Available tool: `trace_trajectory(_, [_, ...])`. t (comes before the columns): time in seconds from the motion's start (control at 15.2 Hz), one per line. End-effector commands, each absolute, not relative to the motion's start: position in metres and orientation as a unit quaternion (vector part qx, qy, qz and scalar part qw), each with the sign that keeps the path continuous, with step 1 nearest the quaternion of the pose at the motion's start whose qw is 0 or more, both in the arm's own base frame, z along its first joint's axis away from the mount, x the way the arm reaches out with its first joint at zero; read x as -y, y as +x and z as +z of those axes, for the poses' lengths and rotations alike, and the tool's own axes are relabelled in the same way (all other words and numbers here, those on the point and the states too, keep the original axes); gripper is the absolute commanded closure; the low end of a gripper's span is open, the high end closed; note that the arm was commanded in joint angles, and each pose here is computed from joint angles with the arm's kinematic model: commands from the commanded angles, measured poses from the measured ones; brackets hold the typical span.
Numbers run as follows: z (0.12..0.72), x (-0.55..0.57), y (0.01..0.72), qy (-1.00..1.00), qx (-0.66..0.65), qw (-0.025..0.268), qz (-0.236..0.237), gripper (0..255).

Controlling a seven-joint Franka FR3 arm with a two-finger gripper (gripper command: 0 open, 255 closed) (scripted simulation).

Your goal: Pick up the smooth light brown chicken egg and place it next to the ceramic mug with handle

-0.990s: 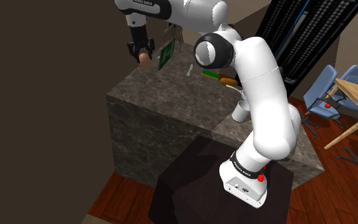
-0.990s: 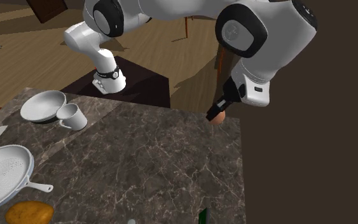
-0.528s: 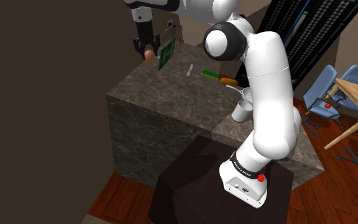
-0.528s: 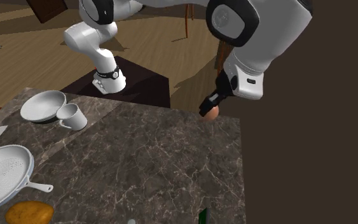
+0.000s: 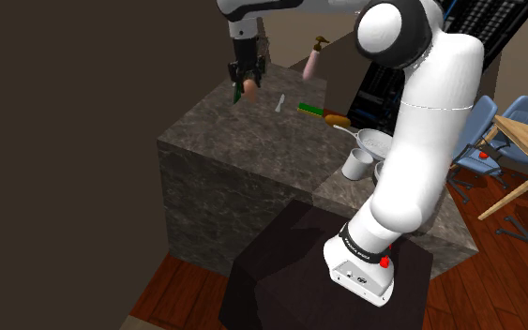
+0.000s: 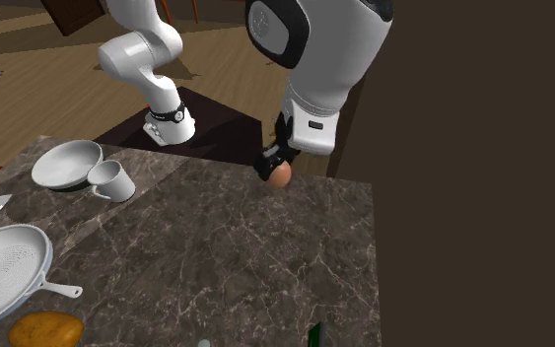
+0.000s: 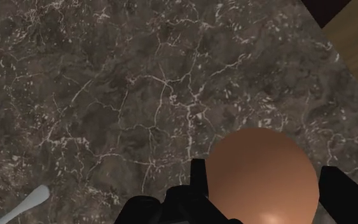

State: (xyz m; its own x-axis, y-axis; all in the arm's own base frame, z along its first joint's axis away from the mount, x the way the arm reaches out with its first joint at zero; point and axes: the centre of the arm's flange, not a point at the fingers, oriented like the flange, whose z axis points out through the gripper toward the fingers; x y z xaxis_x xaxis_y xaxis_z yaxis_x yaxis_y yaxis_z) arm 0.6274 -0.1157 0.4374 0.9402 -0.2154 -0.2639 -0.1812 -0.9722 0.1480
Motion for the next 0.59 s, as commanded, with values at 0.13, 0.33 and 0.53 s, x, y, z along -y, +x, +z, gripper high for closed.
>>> trace_trajectory(0.13, [0.434, 0.144, 0.581, 0.983, 0.100, 0.061, -0.140, 255])
trace_trajectory(0.33, [0.434, 0.166, 0.549, 0.983, 0.100, 0.061, -0.140, 255])
trace_trajectory(0.53, [0.434, 0.189, 0.516, 0.983, 0.100, 0.061, -0.140, 255])
